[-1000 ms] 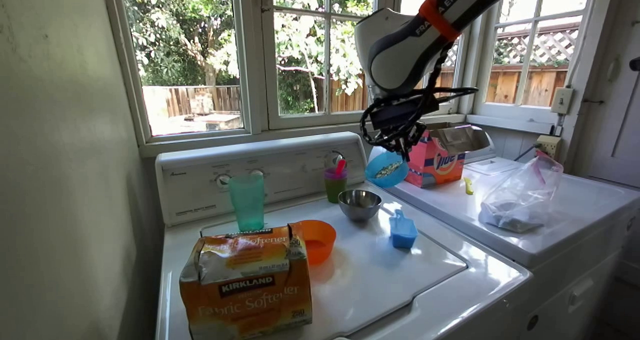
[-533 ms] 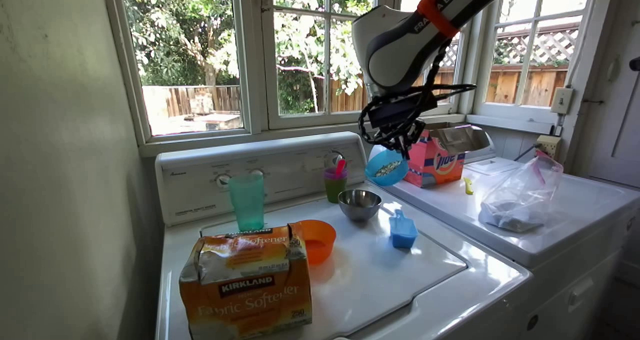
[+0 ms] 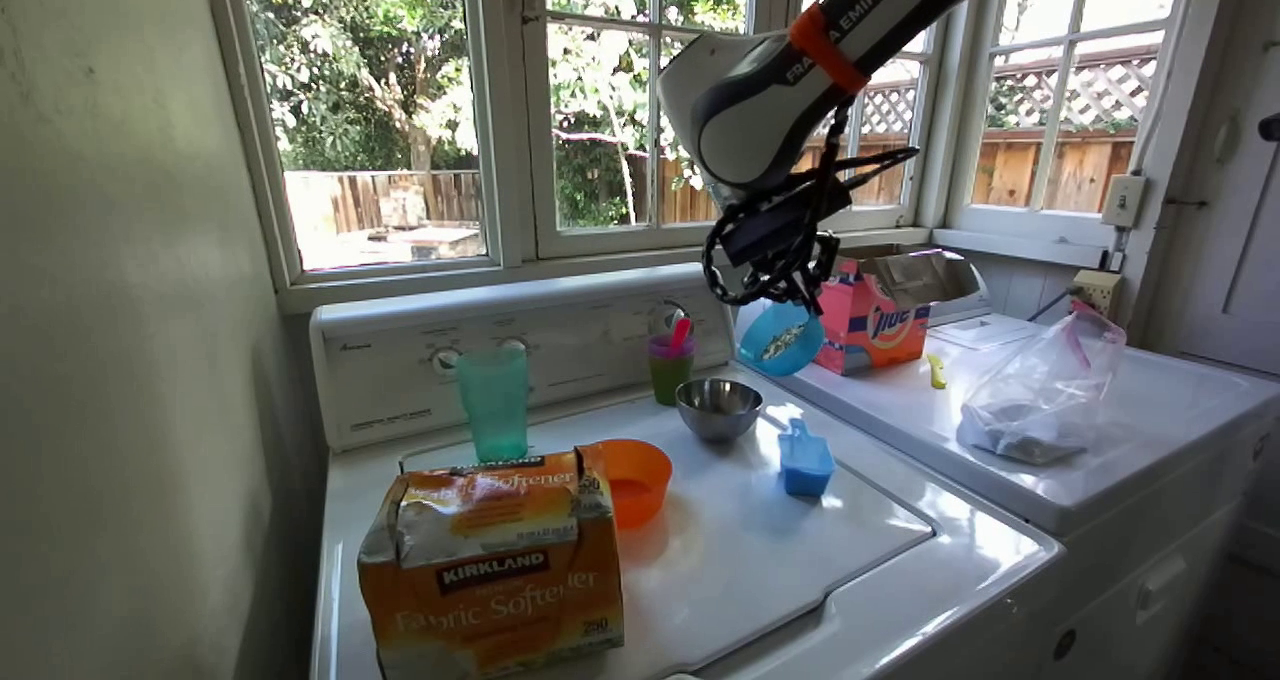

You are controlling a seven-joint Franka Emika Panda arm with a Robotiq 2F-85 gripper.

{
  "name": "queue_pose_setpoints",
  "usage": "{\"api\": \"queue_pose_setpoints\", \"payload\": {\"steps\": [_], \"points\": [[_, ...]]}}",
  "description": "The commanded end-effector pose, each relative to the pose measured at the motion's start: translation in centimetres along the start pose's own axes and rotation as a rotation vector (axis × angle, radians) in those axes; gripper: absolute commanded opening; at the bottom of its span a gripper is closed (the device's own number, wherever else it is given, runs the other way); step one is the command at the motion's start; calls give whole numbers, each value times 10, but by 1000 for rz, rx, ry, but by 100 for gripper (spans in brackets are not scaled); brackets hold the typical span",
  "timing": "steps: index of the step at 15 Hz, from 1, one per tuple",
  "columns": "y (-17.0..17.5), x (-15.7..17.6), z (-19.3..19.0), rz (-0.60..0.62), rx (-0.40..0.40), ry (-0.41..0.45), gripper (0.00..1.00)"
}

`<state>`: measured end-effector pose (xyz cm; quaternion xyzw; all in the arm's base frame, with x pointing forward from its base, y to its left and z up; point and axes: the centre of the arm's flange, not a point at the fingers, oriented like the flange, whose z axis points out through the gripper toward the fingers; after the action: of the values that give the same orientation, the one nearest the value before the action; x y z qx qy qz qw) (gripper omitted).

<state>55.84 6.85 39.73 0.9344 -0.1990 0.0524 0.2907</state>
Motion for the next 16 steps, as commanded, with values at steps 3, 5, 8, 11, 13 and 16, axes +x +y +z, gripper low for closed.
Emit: {"api": "queue_pose_setpoints", "payload": {"steps": [3, 5, 8, 11, 13, 16], "points": [[-35, 18, -3, -93, -158, 16, 1], [-43, 19, -3, -129, -188, 25, 1], [-55, 24, -3, -175, -219, 47, 1], [-66, 29, -5, -227, -244, 54, 1], [-72, 31, -6, -268, -262, 54, 1], [-81, 31, -7, -315, -288, 46, 1]]}}
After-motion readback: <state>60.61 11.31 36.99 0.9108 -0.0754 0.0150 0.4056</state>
